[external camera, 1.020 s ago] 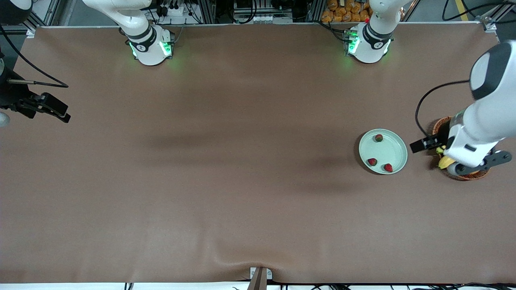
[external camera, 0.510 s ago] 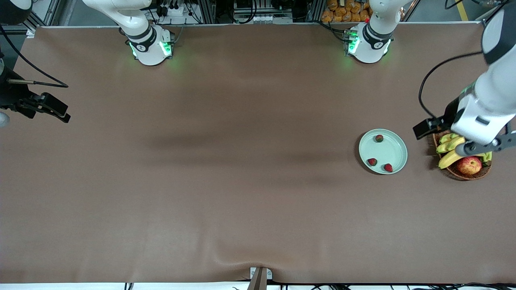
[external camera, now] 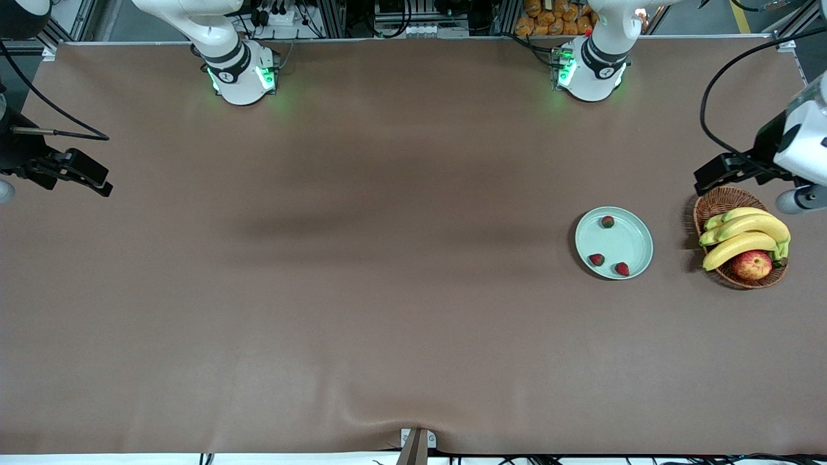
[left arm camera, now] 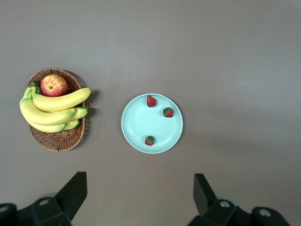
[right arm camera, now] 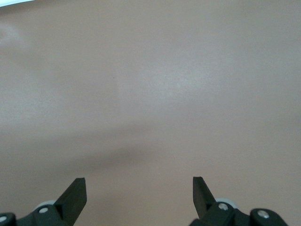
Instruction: Collect all strawberries into plate
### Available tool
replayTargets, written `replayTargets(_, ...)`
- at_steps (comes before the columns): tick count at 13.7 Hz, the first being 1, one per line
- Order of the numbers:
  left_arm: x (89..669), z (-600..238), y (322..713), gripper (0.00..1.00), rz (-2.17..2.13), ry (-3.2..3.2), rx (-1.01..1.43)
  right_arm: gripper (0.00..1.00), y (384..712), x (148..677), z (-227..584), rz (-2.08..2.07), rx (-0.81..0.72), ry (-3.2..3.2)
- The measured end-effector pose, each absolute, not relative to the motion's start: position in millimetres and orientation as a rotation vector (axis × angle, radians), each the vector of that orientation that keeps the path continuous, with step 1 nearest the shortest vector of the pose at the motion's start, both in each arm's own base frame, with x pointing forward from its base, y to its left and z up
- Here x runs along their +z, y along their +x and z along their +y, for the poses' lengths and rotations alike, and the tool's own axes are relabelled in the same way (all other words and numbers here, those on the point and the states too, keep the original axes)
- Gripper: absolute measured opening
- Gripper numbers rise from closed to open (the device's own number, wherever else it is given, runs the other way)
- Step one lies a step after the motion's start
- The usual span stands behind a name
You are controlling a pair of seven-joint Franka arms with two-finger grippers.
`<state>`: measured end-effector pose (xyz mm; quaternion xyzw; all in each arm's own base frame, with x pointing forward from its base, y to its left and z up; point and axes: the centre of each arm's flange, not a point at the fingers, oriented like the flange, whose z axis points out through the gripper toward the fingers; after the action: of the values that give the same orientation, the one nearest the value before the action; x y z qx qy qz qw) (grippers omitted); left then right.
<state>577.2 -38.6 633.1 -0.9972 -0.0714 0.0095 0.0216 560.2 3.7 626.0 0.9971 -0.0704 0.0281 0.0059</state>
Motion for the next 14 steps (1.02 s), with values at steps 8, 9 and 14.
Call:
replayTargets(8, 645, -12, 520, 1.0, -0.165, -3.153, 0.081, 1.0, 560, 626, 3, -0.221, 0.086, 3.121)
replayTargets(9, 646, -13, 516, 1.0, -0.164, -3.153, 0.078, 1.0, 560, 626, 3, -0.221, 0.086, 3.121)
replayTargets(14, 649, -10, 516, 1.0, -0.118, -3.157, 0.059, 1.0, 561, 625, 3, -0.221, 0.084, 3.121)
